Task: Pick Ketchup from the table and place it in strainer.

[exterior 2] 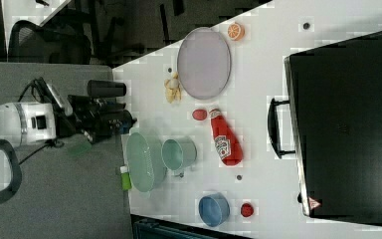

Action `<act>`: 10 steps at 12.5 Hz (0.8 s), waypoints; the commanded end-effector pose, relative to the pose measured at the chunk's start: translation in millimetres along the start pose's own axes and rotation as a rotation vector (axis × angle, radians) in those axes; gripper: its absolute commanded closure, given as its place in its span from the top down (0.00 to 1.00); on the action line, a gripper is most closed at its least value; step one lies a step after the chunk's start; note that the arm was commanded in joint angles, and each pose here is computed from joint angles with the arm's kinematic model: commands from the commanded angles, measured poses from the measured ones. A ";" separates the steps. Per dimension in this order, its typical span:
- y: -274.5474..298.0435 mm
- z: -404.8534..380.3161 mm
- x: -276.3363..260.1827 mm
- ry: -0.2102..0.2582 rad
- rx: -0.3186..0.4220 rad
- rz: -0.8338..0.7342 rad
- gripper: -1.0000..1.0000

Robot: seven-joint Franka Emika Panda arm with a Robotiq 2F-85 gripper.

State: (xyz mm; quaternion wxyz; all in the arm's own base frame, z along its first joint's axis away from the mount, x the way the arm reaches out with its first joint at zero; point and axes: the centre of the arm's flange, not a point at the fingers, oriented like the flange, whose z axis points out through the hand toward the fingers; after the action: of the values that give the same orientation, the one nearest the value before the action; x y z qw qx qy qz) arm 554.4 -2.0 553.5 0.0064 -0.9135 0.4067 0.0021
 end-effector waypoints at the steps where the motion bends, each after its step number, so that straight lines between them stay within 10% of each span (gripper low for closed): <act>1: 88.6 -55.7 -51.9 -0.058 -0.062 0.060 0.79; 3: 85.3 -45.1 -52.9 -0.072 -0.078 0.049 1.00; 10: 40.6 69.7 -46.9 -0.121 -0.111 -0.234 1.00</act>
State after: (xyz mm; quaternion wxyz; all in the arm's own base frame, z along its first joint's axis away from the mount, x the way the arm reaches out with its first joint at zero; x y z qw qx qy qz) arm 488.0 2.7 539.7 -0.0074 -0.9364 0.3498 0.0263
